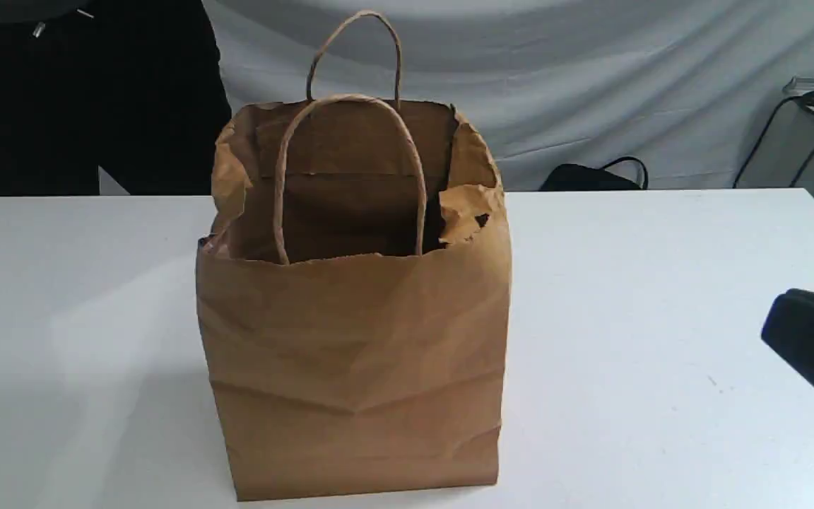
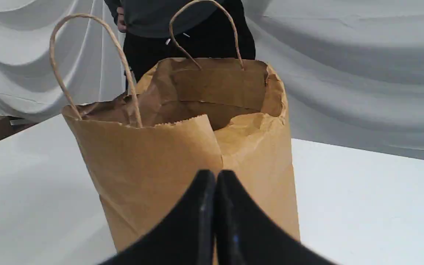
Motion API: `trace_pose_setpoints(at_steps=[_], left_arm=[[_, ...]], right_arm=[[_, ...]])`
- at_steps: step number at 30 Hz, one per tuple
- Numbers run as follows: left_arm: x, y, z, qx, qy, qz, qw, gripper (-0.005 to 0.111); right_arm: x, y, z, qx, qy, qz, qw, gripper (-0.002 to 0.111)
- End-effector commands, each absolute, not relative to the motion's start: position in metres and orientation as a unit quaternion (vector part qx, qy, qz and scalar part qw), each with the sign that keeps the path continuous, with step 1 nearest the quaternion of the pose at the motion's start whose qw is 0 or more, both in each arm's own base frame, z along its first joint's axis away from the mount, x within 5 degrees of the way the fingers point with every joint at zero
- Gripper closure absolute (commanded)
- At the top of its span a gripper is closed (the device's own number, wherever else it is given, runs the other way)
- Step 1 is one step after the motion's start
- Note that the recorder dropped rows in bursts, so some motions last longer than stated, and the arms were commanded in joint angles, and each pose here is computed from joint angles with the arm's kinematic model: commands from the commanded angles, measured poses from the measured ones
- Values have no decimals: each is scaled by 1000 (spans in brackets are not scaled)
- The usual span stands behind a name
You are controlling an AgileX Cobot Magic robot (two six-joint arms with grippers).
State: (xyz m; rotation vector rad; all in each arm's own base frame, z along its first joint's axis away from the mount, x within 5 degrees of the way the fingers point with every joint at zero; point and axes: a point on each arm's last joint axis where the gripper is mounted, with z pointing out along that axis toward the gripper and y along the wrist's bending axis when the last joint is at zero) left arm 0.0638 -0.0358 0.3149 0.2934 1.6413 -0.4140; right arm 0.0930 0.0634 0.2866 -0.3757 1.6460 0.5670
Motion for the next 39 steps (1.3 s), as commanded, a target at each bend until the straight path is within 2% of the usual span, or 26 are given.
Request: trace_pose_setpoints(at_steps=[1,14,17,26,31,36,39], left_arm=[[63,-36,313,129,723,-188,652,107],[63,-36,313,129,723,-188,652,107],[63,-36,313,129,723,-188,652,107],[63,-36,313,130,723,-187,652,107],[63,-36,313,130,723,-187,652,107],[63,-36,313,130,723,-187,652,107],[63,-36,313,130,723,-187,652,107]], right_arm=[[92,64,286,-164,719,251,627,108],[92,61,290,-157,706,245,646,108],[88,55,294,-177,688,210,672,108],[66,22,300,-124,663,92,733,108],[58,10,276,-54,657,53,750,108],[55,-1,235,31,647,38,761,108],[56,-2,216,41,663,26,747,108]])
